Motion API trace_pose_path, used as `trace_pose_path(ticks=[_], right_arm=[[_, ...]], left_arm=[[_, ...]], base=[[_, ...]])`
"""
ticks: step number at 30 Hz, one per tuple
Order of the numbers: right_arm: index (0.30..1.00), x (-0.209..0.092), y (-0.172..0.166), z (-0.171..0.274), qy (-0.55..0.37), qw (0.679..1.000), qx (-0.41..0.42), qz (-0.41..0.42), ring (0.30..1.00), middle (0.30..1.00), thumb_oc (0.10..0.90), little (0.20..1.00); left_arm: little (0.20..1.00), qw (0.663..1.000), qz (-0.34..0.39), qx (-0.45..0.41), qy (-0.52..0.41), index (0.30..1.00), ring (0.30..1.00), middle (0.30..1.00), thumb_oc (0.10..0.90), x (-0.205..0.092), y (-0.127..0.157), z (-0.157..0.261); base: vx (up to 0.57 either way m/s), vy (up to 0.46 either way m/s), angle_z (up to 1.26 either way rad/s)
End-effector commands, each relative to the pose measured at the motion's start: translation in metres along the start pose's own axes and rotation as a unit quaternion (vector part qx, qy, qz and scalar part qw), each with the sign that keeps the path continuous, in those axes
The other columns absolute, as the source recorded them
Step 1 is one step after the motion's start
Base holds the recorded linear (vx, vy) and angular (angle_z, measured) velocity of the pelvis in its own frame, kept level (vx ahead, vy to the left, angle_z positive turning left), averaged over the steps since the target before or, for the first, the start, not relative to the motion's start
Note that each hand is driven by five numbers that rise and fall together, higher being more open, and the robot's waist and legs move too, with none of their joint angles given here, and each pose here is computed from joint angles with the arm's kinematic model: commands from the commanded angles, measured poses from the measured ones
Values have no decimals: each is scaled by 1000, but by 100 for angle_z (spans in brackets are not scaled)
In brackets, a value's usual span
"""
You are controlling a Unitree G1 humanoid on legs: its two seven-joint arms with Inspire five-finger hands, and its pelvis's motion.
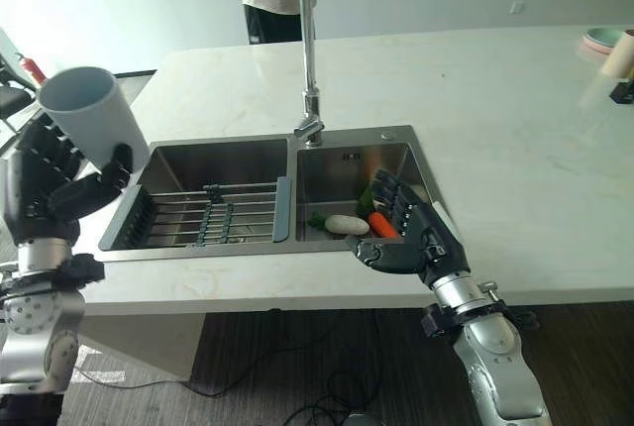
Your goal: Place the dishes in the dishwasher.
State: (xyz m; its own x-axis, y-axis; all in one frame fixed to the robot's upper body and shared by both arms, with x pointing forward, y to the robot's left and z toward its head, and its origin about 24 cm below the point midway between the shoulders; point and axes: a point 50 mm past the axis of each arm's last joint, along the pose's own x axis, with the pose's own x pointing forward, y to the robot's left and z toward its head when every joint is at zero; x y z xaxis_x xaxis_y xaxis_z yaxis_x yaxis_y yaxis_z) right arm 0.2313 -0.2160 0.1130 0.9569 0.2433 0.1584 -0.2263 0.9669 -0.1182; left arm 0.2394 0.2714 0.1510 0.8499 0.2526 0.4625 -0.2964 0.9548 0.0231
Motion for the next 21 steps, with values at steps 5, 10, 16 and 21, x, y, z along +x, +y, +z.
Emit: trace_pose_path(ticks=[5,10,16,21], right_arm=[[900,13,20,75,-215,974,28,60,900,900,800,900],[900,14,30,78,-229,970,18,77,900,900,800,900],[900,7,-2,81,-248,969,-10,-2,900,900,800,900],[900,8,-4,77,-249,968,-24,-23,900,900,800,900]], left_arm=[[300,988,3,-18,-152,300,300,300,400,0,-1,57],[300,985,-16,-47,-163,300,300,300,400,-20,-14,55],[300,972,-51,-71,-219,300,300,300,400,-8,-23,71],[300,972,-41,-85,-217,300,300,300,400,-5,-21,67]], base=[[4,-200,34],[-116,-136,56],[-266,-21,210],[-185,288,187]])
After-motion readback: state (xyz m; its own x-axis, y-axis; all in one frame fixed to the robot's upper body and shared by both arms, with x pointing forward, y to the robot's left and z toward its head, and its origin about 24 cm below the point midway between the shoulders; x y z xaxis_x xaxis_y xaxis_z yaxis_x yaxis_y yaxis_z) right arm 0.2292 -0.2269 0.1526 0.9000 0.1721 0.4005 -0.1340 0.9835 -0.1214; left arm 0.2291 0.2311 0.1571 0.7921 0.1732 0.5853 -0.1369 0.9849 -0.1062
